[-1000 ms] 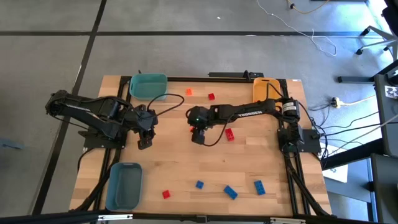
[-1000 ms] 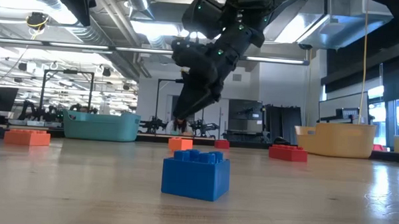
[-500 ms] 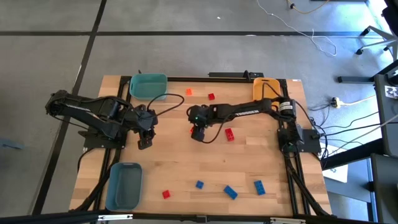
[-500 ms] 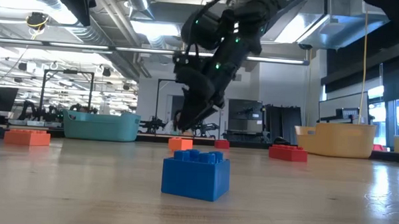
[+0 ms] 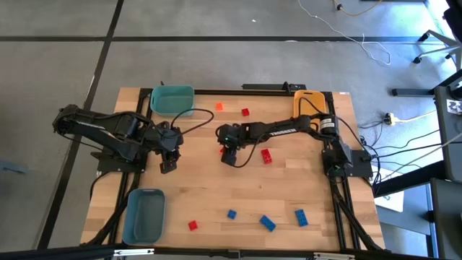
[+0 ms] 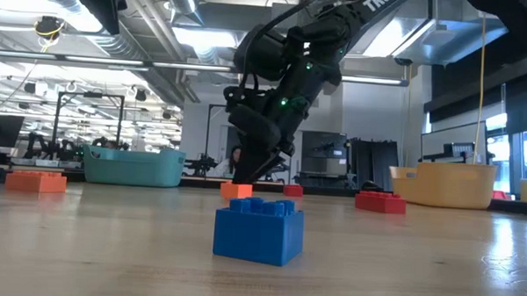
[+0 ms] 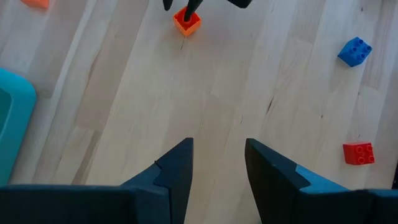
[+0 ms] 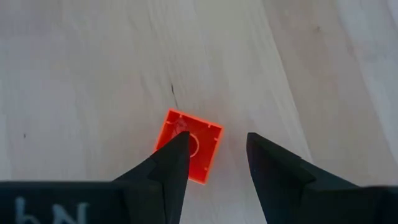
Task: Sort & place blocks by color
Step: Put the orange game piece into the yellow bin
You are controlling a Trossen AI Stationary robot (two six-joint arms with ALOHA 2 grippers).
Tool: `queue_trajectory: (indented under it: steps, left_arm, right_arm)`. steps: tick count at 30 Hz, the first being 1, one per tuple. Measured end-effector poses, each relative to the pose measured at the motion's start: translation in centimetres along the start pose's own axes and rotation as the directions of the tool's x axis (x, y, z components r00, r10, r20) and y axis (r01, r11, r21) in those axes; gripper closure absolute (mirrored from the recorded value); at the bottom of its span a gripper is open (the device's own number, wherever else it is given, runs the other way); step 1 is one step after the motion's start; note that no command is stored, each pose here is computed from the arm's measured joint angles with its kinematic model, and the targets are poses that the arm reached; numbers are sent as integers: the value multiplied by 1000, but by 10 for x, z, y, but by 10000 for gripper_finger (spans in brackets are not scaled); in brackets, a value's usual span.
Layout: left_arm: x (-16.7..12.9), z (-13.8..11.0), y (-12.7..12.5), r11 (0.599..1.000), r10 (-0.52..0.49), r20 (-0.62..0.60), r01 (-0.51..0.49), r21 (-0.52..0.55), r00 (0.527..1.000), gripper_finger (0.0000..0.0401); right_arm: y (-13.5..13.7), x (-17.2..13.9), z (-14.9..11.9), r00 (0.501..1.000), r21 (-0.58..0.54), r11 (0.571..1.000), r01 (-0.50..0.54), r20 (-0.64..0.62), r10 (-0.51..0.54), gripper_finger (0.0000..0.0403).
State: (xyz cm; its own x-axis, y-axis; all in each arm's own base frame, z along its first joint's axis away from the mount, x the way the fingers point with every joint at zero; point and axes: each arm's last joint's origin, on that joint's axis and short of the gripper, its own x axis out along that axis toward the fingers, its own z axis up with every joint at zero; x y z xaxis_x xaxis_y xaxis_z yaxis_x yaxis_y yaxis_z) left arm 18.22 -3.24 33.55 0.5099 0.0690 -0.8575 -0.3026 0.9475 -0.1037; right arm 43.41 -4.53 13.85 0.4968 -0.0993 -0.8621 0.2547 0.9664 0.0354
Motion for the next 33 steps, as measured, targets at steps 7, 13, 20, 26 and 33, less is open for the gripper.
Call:
queue_trajectory:
  steps: [7,13,20,26,33]
  left_arm:
    - [0,0,0,1000,0,0,0,0,1000,262]
    - [0,0,0,1000,0,0,0,0,1000,262]
    - [0,0,0,1000,0,0,0,1,1000,262]
    - [0,0,0,1000,0,0,0,0,1000,262]
    - [0,0,0,1000,0,0,0,1,1000,262]
  right_arm:
    - [0,7,0,999,4,999,-37,6,37,242]
    - [-5,9,0,998,17,998,-68,-3,68,268]
    - [-11,14,-2,991,58,990,-132,-16,133,344]
    - [-10,15,4,986,50,986,-160,47,158,374]
    - [-9,15,4,985,52,984,-169,52,167,385]
